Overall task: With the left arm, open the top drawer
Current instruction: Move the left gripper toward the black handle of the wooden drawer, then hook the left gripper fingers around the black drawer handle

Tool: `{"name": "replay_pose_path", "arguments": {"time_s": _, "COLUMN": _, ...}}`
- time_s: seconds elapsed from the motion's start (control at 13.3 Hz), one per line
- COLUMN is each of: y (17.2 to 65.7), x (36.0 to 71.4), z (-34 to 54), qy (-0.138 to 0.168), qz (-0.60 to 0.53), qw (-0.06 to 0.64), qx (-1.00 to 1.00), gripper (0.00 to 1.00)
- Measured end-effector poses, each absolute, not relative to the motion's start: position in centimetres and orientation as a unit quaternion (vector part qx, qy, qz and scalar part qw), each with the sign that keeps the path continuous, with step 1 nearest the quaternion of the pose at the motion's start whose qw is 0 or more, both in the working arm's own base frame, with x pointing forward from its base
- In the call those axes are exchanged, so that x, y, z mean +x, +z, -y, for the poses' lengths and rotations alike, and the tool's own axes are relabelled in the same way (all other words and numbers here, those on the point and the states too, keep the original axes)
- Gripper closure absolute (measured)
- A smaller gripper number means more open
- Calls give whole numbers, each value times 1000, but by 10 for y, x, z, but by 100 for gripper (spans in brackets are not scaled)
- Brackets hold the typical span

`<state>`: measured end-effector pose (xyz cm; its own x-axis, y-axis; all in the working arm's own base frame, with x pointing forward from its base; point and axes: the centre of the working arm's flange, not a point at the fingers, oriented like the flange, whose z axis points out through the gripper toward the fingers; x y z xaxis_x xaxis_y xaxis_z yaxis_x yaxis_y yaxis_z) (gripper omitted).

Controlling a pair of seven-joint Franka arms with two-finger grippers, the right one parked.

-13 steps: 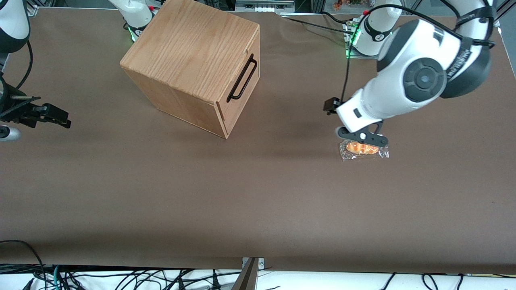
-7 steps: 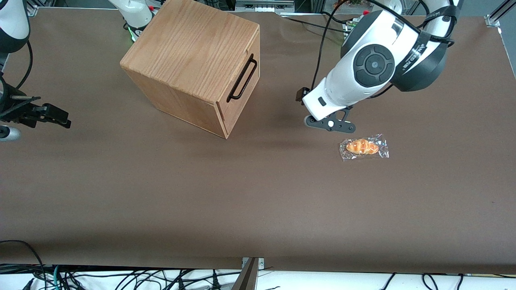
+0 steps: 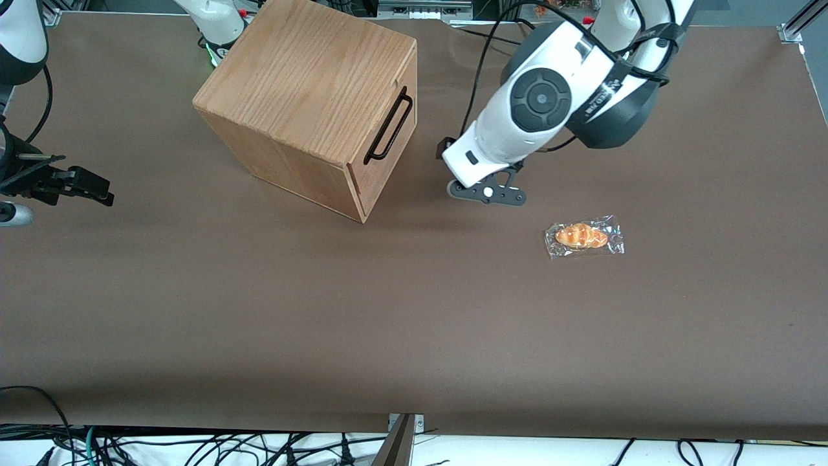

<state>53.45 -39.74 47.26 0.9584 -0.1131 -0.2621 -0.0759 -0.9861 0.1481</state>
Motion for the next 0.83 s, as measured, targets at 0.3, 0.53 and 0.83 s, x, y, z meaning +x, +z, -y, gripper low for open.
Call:
{"name": "replay_pose_path", "arguments": {"time_s": 0.3, "y": 463, "x": 520, "z": 431, "qy": -131, "qz": 65, "qw": 83, "qx": 986, "gripper": 0}}
{"name": "replay_pose_path", "arguments": {"time_s": 0.53, "y": 451, "x": 504, "z": 460, "qy": -129, "qz": 85, "qw": 87, "qx": 984, "gripper": 0}}
{"name": "replay_pose_path", "arguments": {"time_s": 0.83, "y": 434, "x": 483, "z": 491, "qy": -133, "qz": 107, "qw": 87, "qx": 981, "gripper": 0}}
